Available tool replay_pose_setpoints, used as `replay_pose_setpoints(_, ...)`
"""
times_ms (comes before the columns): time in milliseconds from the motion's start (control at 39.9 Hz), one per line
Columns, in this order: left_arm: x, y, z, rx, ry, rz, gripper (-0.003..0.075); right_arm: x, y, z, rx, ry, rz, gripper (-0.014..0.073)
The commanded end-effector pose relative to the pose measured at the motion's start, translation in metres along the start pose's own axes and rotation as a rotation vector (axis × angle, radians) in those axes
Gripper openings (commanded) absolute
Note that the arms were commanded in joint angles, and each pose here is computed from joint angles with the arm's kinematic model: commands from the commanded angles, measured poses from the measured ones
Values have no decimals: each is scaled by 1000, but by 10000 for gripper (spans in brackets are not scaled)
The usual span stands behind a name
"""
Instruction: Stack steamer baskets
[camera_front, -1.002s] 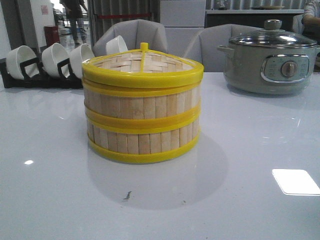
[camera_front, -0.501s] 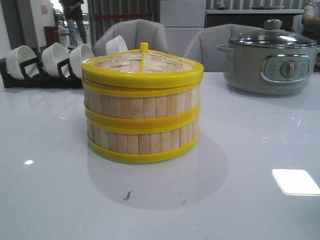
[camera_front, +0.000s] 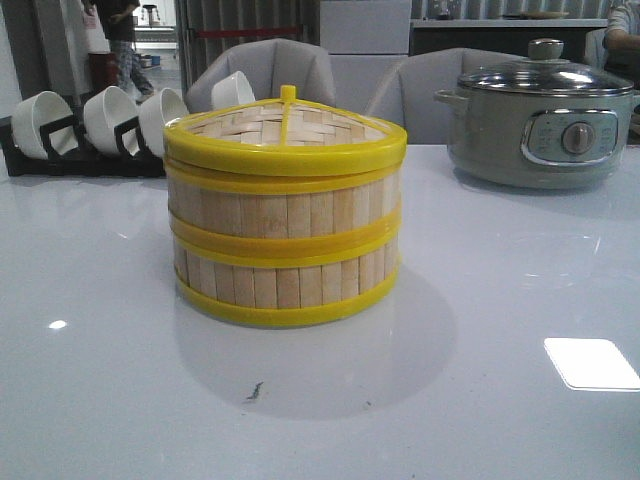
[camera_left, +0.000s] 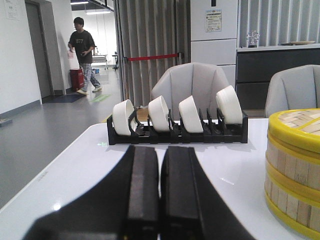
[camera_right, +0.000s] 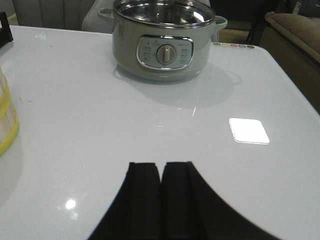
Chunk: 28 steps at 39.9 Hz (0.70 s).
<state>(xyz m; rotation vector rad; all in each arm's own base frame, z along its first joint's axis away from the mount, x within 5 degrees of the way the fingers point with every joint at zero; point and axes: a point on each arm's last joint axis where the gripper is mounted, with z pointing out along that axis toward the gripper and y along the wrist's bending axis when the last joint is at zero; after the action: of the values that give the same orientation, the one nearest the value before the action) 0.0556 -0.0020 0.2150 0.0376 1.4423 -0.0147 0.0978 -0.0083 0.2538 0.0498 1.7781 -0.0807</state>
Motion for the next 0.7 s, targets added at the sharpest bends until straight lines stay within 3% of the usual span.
replay_pose_setpoints(0,-8,0,-2,0,-96,2,85,-18,-1,-6,13,-127,-14,67)
replay_pose_setpoints(200,-8,0,-2,0,-96,2,85,-14,-1,-22,16,-202,-16,66)
replay_pose_setpoints(275,-8,0,-2,0,-96,2,85,-5,0,-25,13,-219,-16,26)
replay_pose_setpoints(551,-8,0,-2,0,-96,2,85,42,0,-28,23,-349,-15,30)
replay_pose_setpoints(676,-8,0,-2,0,-96,2,85,46,1,-33,21,-364,-13,30)
